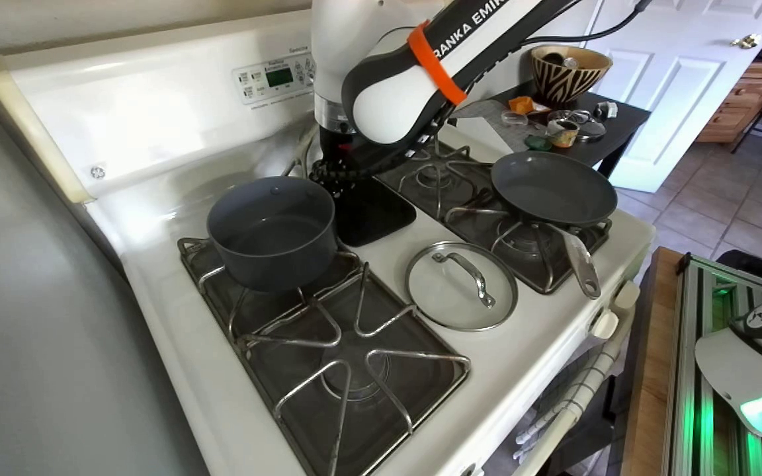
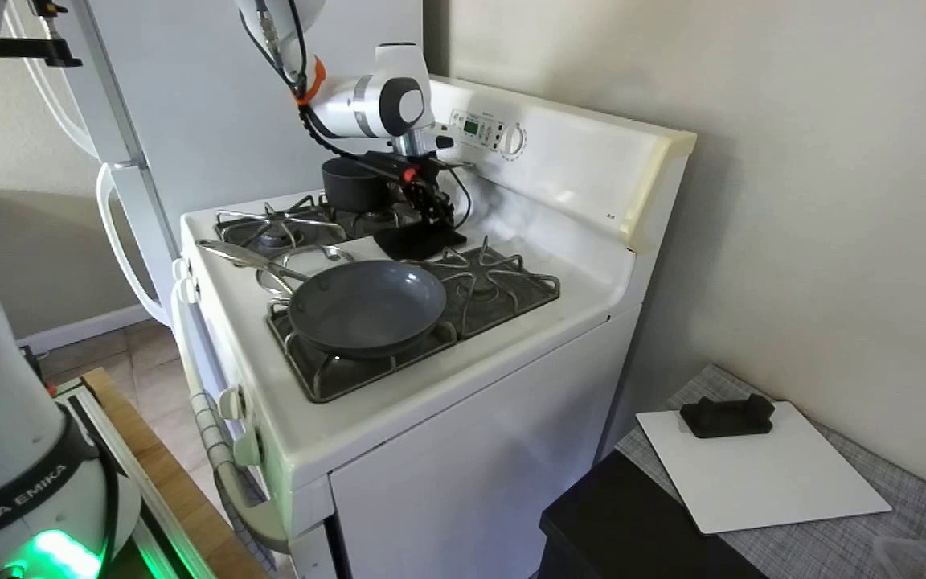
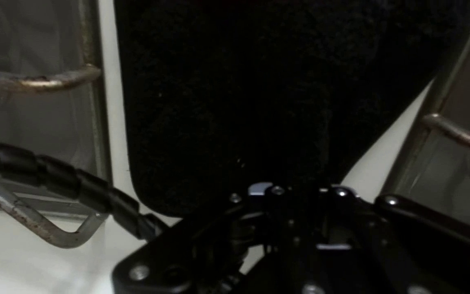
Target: Put the black item on the lid and put the lid on the pot
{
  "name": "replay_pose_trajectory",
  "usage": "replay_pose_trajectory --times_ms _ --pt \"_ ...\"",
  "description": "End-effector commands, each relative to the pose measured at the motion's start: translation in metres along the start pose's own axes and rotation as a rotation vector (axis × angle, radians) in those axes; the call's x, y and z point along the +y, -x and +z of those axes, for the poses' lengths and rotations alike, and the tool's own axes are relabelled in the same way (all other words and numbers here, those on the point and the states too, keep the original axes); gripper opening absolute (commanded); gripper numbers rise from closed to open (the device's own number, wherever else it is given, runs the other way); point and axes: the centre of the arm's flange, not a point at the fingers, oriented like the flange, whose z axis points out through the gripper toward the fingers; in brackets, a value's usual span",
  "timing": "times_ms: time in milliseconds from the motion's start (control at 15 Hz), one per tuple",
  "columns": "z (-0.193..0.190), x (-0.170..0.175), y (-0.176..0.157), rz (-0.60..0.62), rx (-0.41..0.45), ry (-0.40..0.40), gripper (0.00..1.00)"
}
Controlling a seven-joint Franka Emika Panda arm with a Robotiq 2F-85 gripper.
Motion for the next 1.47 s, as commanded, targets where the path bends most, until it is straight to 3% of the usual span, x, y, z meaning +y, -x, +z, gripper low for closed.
replay_pose_trajectory --times_ms 0,333,667,1400 --pt "-0.006 0.005 0.019 -0.038 -0.051 0.025 0.01" --pt "-0.027 0.012 0.034 -0.075 -0.143 0.032 0.01" --pt "-0.055 0.013 0.048 -0.098 -0.177 0.008 0.01" --pt "-0.102 -0.002 0.124 -0.154 -0.262 0.010 0.01"
